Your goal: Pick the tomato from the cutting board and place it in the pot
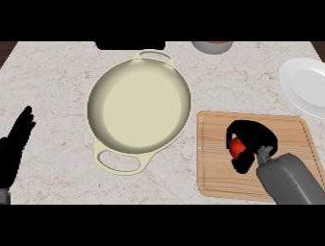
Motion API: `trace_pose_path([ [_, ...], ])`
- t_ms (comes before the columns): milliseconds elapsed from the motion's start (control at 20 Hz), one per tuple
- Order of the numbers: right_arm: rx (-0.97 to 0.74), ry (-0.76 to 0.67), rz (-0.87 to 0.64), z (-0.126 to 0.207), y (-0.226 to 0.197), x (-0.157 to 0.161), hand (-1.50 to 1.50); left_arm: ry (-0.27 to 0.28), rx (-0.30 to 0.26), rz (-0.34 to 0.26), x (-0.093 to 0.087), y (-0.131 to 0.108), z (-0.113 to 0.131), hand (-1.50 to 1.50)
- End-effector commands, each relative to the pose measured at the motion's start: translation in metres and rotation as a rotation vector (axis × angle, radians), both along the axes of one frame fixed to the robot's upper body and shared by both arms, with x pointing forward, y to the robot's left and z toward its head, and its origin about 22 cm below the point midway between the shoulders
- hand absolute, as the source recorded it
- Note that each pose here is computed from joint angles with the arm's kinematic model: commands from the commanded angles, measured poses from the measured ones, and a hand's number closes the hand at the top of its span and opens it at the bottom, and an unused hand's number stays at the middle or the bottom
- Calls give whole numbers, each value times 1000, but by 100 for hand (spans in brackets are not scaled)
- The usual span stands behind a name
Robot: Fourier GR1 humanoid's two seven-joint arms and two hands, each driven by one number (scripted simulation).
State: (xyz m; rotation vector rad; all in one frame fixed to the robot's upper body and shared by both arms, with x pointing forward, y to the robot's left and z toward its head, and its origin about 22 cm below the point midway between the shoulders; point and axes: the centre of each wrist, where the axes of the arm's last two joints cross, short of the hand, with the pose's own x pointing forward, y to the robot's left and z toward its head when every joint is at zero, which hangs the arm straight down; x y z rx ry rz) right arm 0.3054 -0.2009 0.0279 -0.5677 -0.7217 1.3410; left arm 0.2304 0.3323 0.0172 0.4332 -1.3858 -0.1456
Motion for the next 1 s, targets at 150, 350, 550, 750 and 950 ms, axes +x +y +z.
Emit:
trace_pose_path([
  [150,116,-191,335,36,168,-42,150,-1,-15,-99,14,-19,2,0],
  [350,87,-230,331,33,198,-61,150,-10,1,-115,23,-30,7,0],
  [550,55,-398,286,54,221,-75,150,8,15,-131,20,-27,0,0],
  [750,35,-636,276,87,242,-88,150,3,5,-90,32,-22,9,0],
  [950,44,-868,192,105,253,-94,150,12,5,-85,29,-22,12,0],
])
